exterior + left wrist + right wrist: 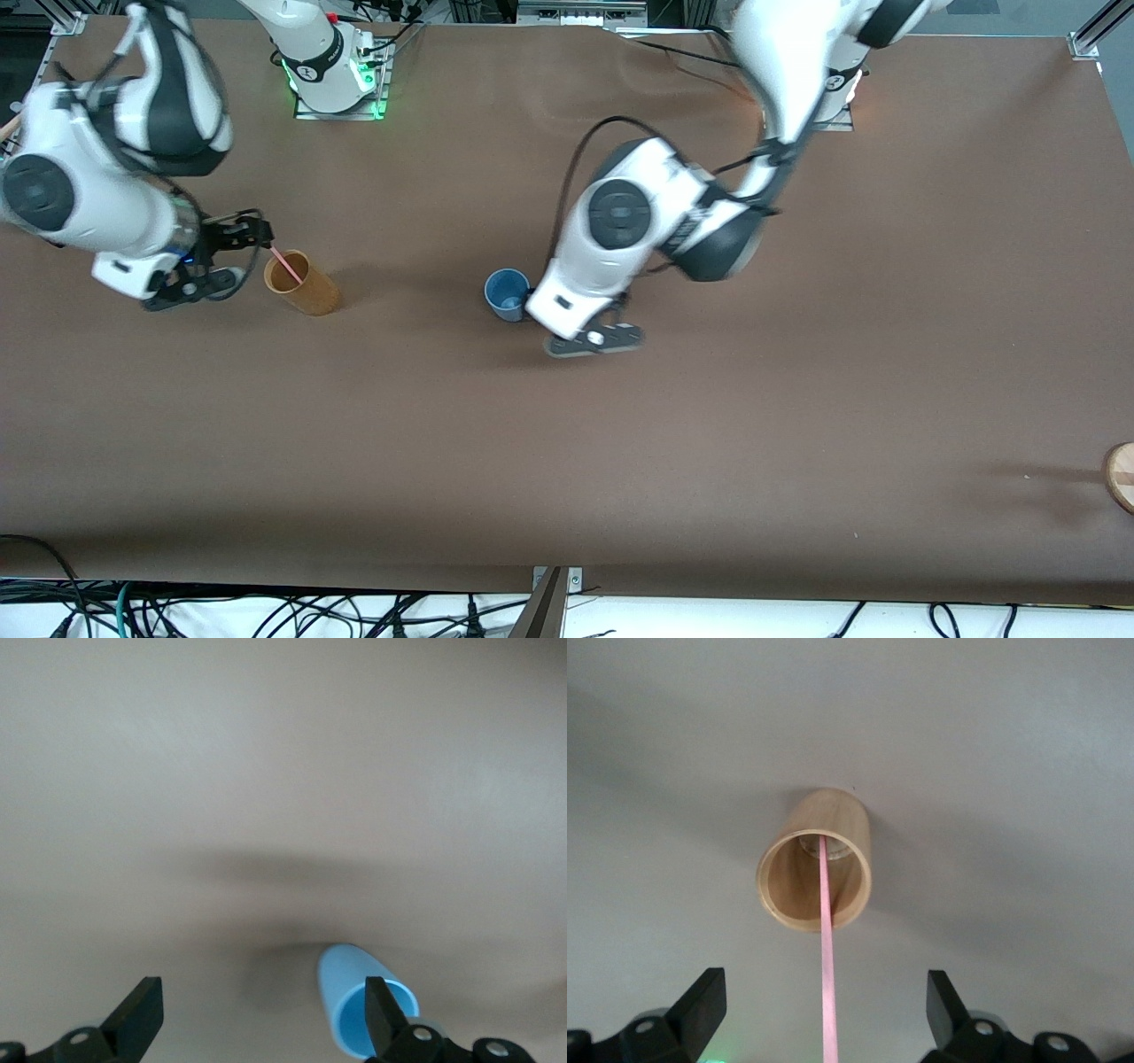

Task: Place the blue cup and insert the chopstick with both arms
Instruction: 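Set the blue cup down while the right gripper reaches the chopstick, then grasp the pink chopstick with the right gripper and pull it out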

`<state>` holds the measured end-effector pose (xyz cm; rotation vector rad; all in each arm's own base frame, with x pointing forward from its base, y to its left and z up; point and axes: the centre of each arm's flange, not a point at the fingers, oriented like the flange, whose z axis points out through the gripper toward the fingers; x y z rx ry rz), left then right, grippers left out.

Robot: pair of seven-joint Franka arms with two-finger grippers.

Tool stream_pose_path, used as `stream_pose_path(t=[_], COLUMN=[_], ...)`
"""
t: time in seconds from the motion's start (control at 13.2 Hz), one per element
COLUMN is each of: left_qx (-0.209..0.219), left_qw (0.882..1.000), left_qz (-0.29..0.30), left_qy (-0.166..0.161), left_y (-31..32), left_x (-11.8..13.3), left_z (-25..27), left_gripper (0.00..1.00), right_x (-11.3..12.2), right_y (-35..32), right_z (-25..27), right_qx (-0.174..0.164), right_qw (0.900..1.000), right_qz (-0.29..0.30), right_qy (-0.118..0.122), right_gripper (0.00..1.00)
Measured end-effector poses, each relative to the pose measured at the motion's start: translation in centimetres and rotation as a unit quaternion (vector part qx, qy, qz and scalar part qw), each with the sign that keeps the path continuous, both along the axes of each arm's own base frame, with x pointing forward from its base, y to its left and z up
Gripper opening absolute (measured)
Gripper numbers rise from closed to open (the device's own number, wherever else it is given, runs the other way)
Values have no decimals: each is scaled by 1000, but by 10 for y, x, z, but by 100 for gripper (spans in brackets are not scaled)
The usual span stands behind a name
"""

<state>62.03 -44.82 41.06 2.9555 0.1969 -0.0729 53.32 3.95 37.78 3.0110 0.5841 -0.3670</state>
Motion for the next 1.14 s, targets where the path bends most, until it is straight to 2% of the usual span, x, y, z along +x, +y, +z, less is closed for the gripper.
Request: stream_pose_path(t=[0.15, 0.3, 0.38, 0.61, 0.68, 0.76, 0.98, 1.14], left_qx=[0, 4, 7, 13, 14, 15, 18, 29], left_qw=[1000, 999, 999, 997, 997, 997, 998, 998], left_qz=[-10, -24, -35, -70, -73, -72, -52, -46], left_qy=[-15, -22, -23, -16, -12, -7, 7, 8], left_y=[59, 130, 165, 265, 293, 321, 402, 441], left_x=[25, 48, 56, 70, 71, 71, 60, 45], left_z=[41, 66, 75, 96, 102, 107, 133, 151], left_gripper=[100, 100, 100, 100, 100, 100, 100, 100], right_x=[-26, -42, -45, -46, -46, -45, -45, -44], right_y=[12, 10, 8, 7, 7, 6, 5, 5], right_z=[-22, -43, -49, -58, -62, -65, -69, -68], right_qx=[-7, -23, -32, -37, -38, -42, -45, -45], right_qw=[1000, 999, 998, 998, 997, 997, 996, 995], right_qz=[24, 42, 50, 57, 60, 65, 81, 83], right_qy=[-10, -4, -1, 6, 8, 9, 13, 12], right_gripper=[99, 96, 89, 53, 53, 48, 12, 8])
